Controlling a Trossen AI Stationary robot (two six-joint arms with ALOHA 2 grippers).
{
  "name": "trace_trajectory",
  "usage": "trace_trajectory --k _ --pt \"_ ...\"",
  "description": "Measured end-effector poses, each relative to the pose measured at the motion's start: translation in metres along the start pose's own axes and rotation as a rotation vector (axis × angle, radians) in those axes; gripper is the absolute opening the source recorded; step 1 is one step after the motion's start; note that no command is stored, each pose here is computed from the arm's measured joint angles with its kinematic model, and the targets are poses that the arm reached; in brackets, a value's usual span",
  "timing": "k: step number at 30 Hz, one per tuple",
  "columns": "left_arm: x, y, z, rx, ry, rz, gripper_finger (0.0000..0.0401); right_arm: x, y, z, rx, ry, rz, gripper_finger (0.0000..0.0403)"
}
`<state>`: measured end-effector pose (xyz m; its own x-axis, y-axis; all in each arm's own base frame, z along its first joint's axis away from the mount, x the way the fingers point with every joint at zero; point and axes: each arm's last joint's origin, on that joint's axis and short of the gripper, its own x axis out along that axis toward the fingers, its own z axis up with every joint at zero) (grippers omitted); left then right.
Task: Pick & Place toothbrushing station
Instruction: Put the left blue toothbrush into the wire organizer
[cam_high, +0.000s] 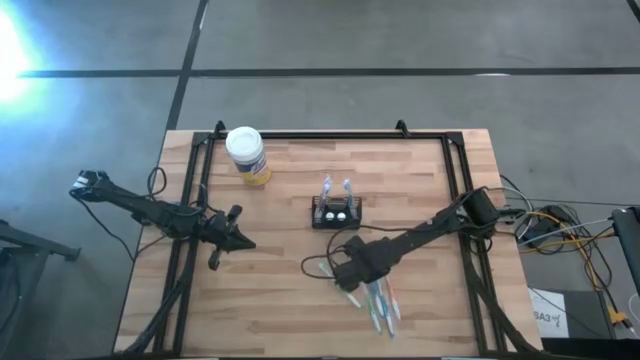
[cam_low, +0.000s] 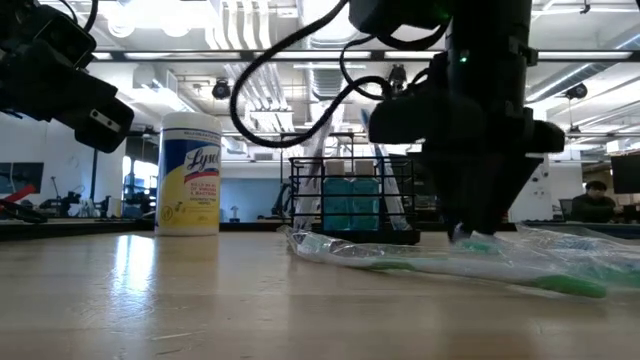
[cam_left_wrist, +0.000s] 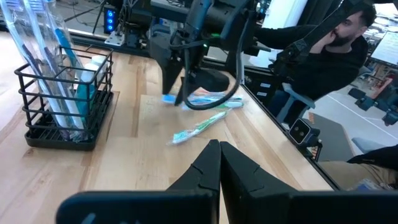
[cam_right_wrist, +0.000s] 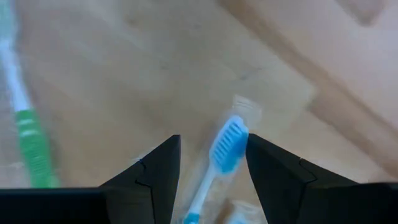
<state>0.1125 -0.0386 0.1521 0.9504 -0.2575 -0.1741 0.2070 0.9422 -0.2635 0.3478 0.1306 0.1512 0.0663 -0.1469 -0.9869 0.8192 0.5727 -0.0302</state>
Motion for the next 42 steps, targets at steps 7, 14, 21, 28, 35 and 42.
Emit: trace_trajectory --k 7,14,21,28,35,42 --pt "0.0 0.0 0.0 0.0 0.0 -0.003 0.0005 0.009 -0.005 -0.003 0.012 0.01 -0.019 0.0171" --pt "0.0 0.0 0.0 0.0 0.0 -0.003 0.0005 0.01 -0.006 -0.004 -0.018 0.012 -0.017 0.0163" --pt "0.0 0.0 0.0 0.0 0.0 -0.004 0.0005 0.01 -0.004 -0.004 -0.06 0.03 0.011 0.0107" --pt "0.0 0.0 0.0 -0.001 -0.001 -0.004 0.0005 0.001 -0.004 -0.001 -0.153 -0.034 0.017 0.0034" --pt "0.0 0.0 0.0 -0.002 -0.002 -0.004 0.0005 -0.041 -0.007 0.009 -0.158 -0.216 0.105 0.0034" --pt "0.0 0.0 0.0 -0.002 -0.002 -0.004 0.0005 -0.093 -0.006 0.016 -0.28 -0.458 0.223 0.0026"
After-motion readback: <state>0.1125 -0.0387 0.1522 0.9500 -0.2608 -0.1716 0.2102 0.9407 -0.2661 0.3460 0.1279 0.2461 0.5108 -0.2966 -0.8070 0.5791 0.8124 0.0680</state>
